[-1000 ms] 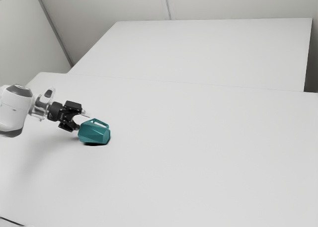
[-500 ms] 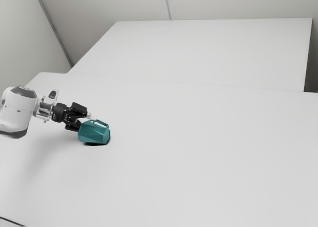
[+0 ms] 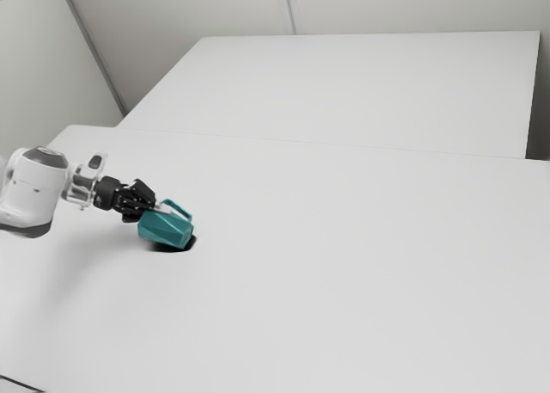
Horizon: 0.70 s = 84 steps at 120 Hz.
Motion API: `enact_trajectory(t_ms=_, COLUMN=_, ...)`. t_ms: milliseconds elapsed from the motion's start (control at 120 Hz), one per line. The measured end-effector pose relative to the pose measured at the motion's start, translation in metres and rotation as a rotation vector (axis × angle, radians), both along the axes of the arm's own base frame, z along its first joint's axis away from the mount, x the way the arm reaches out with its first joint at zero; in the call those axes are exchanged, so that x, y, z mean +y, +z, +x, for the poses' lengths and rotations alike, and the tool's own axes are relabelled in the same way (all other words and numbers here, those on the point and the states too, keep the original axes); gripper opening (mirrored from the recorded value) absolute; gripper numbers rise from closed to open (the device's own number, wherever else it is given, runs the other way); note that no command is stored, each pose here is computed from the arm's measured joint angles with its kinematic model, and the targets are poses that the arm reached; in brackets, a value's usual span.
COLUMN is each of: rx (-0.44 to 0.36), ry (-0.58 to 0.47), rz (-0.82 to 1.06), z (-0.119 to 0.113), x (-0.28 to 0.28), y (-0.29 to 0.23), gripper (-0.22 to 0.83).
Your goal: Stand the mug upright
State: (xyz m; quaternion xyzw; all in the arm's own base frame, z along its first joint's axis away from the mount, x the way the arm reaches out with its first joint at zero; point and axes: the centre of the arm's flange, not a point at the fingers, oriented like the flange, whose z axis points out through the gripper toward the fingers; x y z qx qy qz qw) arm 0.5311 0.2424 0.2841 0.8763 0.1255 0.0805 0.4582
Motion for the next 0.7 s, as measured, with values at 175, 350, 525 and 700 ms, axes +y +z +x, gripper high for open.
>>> enact_trajectory(t_ms=175, rx=-0.012, ry=-0.022, rz=0.014, z=0.009, x=-0.013, y=0.010, gripper=-0.13)
enact_trajectory(t_ms=350, rx=-0.047, ry=-0.058, rz=0.052, z=0.022, x=-0.036, y=0.037, gripper=-0.13)
enact_trajectory(t_ms=525, rx=-0.070, ry=-0.125, rz=0.127, z=0.034, x=-0.057, y=0.068, gripper=-0.14)
enact_trajectory(t_ms=700, rx=-0.042, ry=-0.221, rz=0.256, z=0.043, x=-0.071, y=0.092, gripper=-0.15)
